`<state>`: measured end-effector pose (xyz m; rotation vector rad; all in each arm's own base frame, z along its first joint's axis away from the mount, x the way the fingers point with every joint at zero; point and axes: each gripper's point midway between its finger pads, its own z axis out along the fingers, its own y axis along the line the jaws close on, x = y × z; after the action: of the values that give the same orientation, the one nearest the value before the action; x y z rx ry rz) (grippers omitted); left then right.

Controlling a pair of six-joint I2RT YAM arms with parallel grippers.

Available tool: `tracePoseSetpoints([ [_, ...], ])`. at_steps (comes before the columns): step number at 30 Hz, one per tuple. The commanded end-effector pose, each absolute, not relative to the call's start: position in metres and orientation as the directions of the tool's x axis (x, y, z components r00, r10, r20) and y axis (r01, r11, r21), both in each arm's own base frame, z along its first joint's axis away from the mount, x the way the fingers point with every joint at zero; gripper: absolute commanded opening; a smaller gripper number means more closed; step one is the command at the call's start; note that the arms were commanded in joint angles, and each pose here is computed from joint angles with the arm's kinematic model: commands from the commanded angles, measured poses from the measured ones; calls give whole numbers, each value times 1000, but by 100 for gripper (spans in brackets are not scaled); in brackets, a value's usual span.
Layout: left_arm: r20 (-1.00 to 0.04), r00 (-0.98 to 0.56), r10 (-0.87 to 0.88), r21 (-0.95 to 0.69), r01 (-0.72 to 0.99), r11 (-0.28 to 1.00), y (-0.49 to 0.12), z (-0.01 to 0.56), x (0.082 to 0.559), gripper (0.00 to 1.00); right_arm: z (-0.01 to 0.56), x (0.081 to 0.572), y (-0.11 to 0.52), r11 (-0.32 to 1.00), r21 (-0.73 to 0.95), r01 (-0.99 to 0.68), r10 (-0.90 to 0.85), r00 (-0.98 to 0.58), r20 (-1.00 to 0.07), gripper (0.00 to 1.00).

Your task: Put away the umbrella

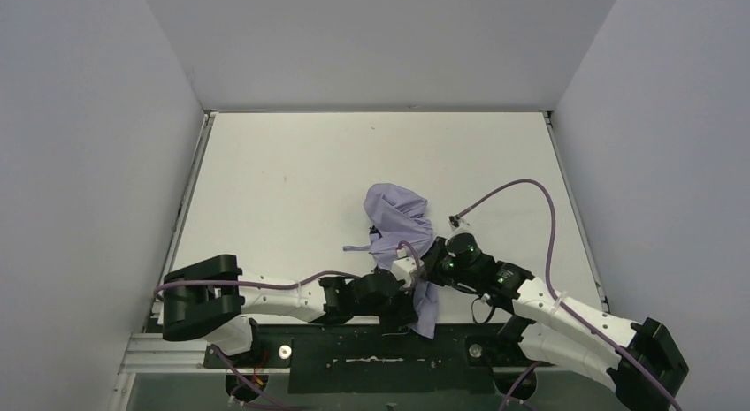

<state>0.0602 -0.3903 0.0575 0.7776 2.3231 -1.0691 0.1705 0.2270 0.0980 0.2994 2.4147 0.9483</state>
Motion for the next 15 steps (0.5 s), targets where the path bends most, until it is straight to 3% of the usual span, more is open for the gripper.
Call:
tracePoseSetpoints([
  [1,-659,-716,232,-567,675,471,-410,85,61,5,102,170,247,637,771,1,413,-845,-340,0],
  [4,-673,-708,217,-557,677,482,-409,90,65,11,84,164,241,669,743,21,395,-857,-331,0],
  [5,-678,-705,209,-553,676,487,-407,93,67,19,76,162,236,692,721,37,392,-858,-332,0],
  [9,-714,-682,161,-534,679,504,-393,121,75,36,48,155,211,768,633,95,390,-854,-345,0],
  [15,-756,-654,41,-500,616,608,-336,158,106,50,14,144,195,807,575,136,380,-864,-330,0],
])
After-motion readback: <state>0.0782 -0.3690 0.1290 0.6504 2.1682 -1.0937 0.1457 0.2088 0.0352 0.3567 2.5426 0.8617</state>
